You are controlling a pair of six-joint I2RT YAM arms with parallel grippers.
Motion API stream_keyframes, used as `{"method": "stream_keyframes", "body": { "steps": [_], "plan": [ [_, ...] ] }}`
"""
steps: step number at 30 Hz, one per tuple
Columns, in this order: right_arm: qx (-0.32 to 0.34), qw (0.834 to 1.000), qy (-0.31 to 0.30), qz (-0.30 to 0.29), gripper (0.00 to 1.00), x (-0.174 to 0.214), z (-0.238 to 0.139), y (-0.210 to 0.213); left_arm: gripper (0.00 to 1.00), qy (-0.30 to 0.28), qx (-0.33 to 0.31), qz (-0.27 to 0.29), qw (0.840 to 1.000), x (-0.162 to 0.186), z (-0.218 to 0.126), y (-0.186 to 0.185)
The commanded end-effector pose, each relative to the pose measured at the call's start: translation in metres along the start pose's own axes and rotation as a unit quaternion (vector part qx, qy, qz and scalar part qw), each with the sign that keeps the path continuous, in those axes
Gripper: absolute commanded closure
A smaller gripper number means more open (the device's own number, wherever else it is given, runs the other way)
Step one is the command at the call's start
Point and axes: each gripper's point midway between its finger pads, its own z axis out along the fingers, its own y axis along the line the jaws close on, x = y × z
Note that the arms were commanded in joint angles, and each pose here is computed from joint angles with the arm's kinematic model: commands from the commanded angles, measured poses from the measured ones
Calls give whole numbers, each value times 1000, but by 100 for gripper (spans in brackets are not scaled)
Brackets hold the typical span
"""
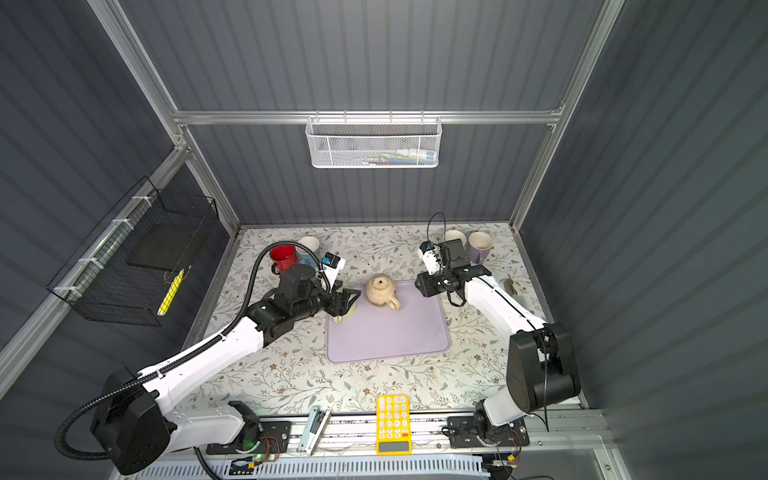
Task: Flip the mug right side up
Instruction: 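Move the right gripper over the upside-down cream mug on the tray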
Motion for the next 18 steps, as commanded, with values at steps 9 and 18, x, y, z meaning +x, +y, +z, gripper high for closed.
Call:
{"method": "stream_keyframes", "body": {
  "steps": [9, 18],
  "plan": [
    [-58, 995, 60, -57, 42, 27, 35, 53, 29, -41, -37, -36, 998, -10, -21, 42],
    [-39, 992, 96, -73, 41, 31, 71, 58, 29, -42, -51, -53, 996, -2, -30, 54]
  ]
}}
